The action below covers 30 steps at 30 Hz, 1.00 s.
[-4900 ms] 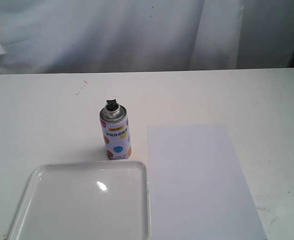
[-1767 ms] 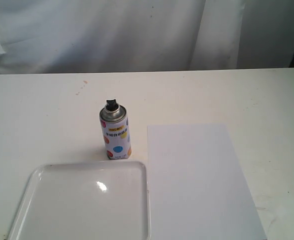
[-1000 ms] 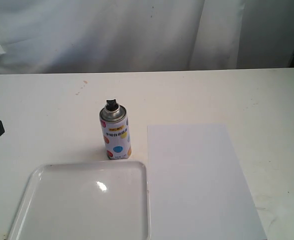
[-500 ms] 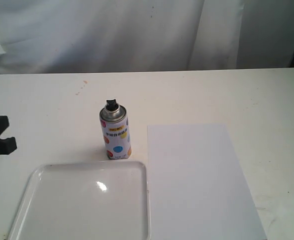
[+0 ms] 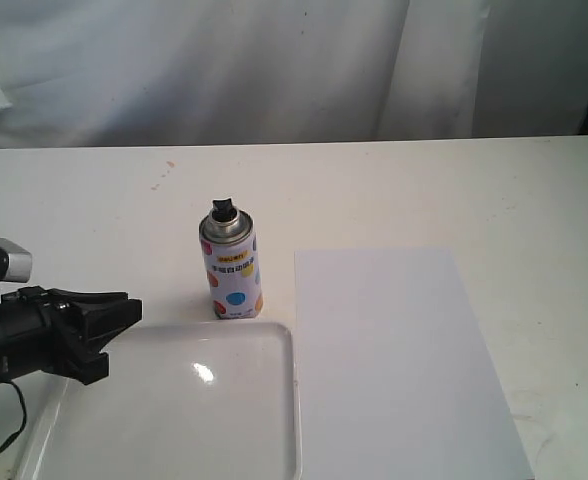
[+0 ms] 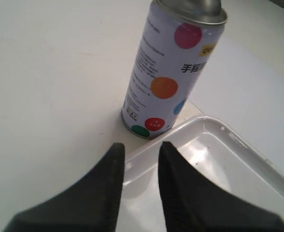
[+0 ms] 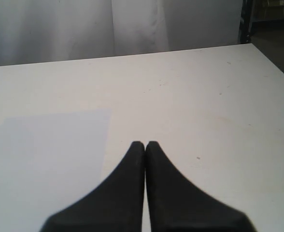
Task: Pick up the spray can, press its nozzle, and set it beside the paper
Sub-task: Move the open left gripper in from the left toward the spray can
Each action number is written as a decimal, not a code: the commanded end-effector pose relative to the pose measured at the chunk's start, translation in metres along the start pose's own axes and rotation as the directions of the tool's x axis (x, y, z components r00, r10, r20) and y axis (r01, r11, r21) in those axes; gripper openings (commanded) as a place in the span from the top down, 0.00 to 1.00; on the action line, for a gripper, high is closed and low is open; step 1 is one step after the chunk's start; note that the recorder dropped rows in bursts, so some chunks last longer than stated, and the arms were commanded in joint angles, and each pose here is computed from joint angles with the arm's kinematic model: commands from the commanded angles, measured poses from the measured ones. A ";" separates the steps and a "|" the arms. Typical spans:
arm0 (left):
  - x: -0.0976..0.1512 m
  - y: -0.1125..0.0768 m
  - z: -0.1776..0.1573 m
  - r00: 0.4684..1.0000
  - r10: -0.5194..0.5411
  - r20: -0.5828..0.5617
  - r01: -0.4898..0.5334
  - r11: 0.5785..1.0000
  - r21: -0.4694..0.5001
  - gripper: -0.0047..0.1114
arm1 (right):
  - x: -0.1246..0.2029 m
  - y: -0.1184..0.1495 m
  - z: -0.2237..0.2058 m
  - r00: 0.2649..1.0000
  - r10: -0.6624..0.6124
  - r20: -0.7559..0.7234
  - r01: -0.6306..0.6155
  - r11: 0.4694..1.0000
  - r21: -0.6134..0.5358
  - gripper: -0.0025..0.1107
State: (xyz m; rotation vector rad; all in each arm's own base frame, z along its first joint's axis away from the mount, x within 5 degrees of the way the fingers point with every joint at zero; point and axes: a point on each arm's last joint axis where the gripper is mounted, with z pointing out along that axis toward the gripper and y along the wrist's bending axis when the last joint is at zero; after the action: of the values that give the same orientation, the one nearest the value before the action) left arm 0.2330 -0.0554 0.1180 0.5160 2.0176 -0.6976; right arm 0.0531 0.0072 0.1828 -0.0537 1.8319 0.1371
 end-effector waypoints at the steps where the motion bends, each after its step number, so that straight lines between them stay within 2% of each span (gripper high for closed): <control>1: -0.001 0.002 0.003 1.000 -0.024 0.020 0.024 1.000 -0.005 0.74 | 0.001 -0.001 0.000 1.000 -0.002 0.003 0.002 1.000 0.009 0.98; 6: -0.002 0.002 0.003 0.999 -0.030 0.031 0.030 1.000 -0.009 0.74 | 0.001 -0.001 0.000 1.000 -0.002 0.003 0.002 1.000 0.009 0.98; 9: -0.003 0.003 0.003 0.999 -0.032 0.032 0.032 0.999 -0.012 0.66 | 0.001 -0.001 0.000 1.000 -0.002 0.003 0.002 1.000 0.009 0.98; 11: -0.003 0.004 0.002 0.998 -0.043 0.039 0.043 0.999 -0.021 0.52 | 0.001 -0.001 0.000 1.000 -0.002 0.003 0.002 1.000 0.009 0.98; 13: -0.005 0.007 0.002 0.991 -0.114 0.062 0.118 0.992 -0.050 0.28 | 0.001 -0.001 0.000 1.000 -0.002 0.003 0.002 1.000 0.009 0.98; 15: -0.006 0.010 0.002 0.984 -0.156 0.084 0.163 0.983 -0.081 0.11 | 0.001 -0.001 0.000 1.000 -0.002 0.003 0.002 1.000 0.009 0.98; 16: -0.006 0.011 0.002 0.983 -0.166 0.084 0.173 0.981 -0.088 0.05 | 0.001 -0.001 0.000 1.000 -0.002 0.003 0.002 1.000 0.009 0.98; 25: -0.005 0.011 0.002 0.992 -0.105 0.069 0.112 0.989 -0.101 0.06 | 0.001 -0.001 0.000 1.000 -0.002 0.003 0.002 1.000 0.009 0.98; 28: -0.007 0.010 0.002 0.997 0.007 0.081 0.001 0.995 -0.097 0.06 | 0.001 -0.001 0.000 1.000 -0.002 0.003 0.002 1.000 0.009 0.98; 30: -0.013 0.007 0.001 0.986 0.081 0.145 -0.071 0.995 -0.074 0.06 | 0.001 -0.001 0.000 1.000 -0.002 0.003 0.002 1.000 0.009 0.98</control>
State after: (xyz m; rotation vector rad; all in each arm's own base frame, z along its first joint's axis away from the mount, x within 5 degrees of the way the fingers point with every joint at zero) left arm 0.2425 -0.0494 0.1205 0.4361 1.9638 -0.6092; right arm 0.0531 0.0072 0.1828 -0.0537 1.8319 0.1371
